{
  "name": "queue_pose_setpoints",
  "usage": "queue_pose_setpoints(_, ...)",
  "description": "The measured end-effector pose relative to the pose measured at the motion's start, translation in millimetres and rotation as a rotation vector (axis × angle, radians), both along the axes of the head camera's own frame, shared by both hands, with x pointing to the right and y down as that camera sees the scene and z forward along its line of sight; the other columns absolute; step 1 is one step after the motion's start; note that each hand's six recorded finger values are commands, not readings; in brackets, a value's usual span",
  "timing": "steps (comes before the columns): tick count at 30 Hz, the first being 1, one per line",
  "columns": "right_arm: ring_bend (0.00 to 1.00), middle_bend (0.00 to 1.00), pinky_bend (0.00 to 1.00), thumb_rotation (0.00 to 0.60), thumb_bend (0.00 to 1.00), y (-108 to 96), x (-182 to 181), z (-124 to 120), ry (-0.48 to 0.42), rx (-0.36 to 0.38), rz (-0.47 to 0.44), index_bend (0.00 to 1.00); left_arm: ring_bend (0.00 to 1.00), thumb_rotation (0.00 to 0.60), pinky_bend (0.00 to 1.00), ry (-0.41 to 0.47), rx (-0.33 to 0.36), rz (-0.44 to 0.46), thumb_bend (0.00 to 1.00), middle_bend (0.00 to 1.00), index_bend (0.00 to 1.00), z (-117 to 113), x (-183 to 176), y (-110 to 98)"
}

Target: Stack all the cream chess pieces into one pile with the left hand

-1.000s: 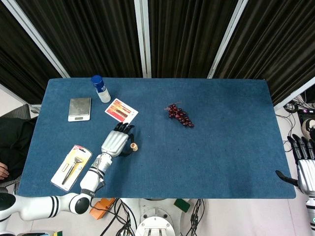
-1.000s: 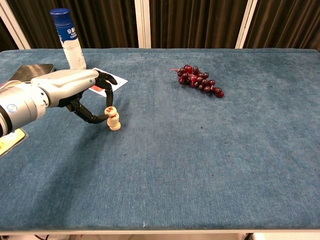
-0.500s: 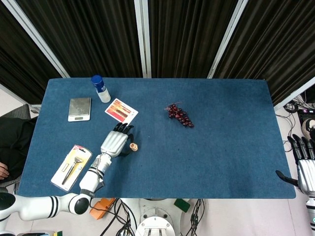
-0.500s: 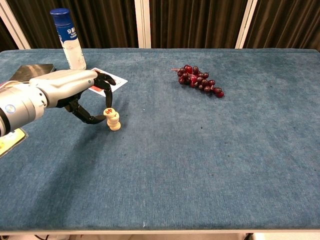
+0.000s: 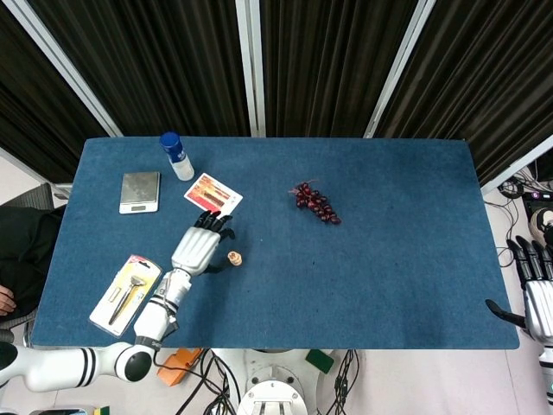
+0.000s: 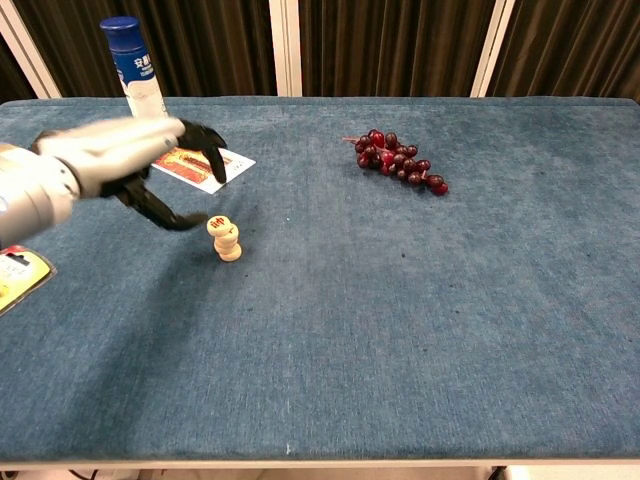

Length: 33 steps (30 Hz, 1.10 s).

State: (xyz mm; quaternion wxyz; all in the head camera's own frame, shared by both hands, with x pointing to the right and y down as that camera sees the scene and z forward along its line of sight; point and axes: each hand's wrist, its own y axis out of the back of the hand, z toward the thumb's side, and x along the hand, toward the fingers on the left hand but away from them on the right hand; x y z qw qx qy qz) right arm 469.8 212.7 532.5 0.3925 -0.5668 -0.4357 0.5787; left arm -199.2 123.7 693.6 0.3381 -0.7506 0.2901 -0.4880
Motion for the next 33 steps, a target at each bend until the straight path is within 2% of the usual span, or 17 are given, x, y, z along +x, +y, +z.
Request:
queue_pose_setpoints(4,0.0,0.1,0.04,0.6,0.17,-0.3,4.8,-1.7,-0.001,0.001,0.01,0.0,0.0,0.6,0.0,0.022,0.043,-0.082,0.27,0.09,0.26,-18.4,-28.2,-8.1)
queue_pose_setpoints(8,0.0,0.1,0.04,0.6,0.17,-0.4,10.0,-1.0,-0.011,-0.004,0.022,0.0,0.0,0.6,0.0,0.006,0.095,-0.192,0.21,0.09,0.25,-35.6,-74.1,-11.8)
queue_pose_setpoints(12,0.0,0.09,0.05,0.6,0.17,0.1,12.7,2.4,-0.037,-0.019,0.026,0.0,0.0,0.6,0.0,-0.031,0.138,-0.3,0.19,0.09,0.25,-52.6,-128.4,-8.0)
queue_pose_setpoints(14,0.0,0.08,0.05,0.6,0.17,0.5,13.6,3.6,-0.04,-0.024,0.022,0.0,0.0,0.6,0.0,-0.045,0.145,-0.321,0.19,0.09,0.25,-58.5,-147.7,-3.3)
queue_pose_setpoints(21,0.0,0.08,0.05,0.6,0.17,1.4,4.6,4.6,-0.064,-0.021,-0.012,0.0,0.0,0.6,0.0,-0.13,0.186,-0.377,0.19,0.09,0.25,-89.0,-214.5,33.5)
queue_pose_setpoints(27,0.0,0.08,0.05,0.6,0.17,0.6,-2.0,3.4,-0.062,-0.013,-0.026,0.0,0.0,0.6,0.0,-0.202,0.201,-0.418,0.19,0.09,0.25,-112.5,-246.9,70.4)
queue_pose_setpoints(33,0.0,0.08,0.05,0.6,0.17,0.4,-6.4,5.8,-0.068,-0.029,-0.035,0.0,0.0,0.6,0.0,-0.268,0.207,-0.447,0.19,0.09,0.25,-130.8,-269.2,96.9)
